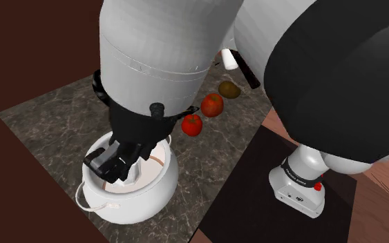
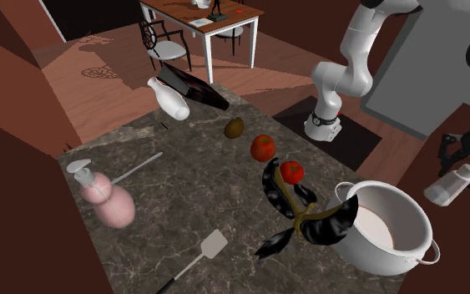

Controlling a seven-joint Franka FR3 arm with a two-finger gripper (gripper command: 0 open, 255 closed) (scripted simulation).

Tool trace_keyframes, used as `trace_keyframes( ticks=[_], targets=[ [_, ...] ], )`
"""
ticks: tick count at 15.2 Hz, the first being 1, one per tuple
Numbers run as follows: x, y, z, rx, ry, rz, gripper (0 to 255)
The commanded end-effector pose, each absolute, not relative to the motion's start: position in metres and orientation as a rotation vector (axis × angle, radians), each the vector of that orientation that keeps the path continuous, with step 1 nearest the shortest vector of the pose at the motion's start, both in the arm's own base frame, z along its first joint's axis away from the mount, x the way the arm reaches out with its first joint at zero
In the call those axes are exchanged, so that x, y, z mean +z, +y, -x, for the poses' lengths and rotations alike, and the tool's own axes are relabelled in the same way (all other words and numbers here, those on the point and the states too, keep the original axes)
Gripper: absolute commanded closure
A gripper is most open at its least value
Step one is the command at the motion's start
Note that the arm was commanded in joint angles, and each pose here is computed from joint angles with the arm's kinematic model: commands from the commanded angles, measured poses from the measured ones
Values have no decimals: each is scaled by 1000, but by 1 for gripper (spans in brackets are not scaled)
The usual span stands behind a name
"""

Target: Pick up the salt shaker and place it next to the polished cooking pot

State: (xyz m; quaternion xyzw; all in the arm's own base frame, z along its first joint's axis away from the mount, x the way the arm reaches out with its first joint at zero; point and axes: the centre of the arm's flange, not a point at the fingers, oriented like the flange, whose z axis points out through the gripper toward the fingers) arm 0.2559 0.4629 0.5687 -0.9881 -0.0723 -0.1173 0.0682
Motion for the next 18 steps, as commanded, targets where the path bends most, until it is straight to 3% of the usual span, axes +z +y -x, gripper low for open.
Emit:
trace_keyframes(
  ticks=[1, 7, 18],
  targets=[
    [570, 487, -246, -354, -213, 2975, 255],
    [570, 553, -219, -354, -213, 2975, 255],
    [512, 553, -219, -354, -213, 2975, 255]
  ],
)
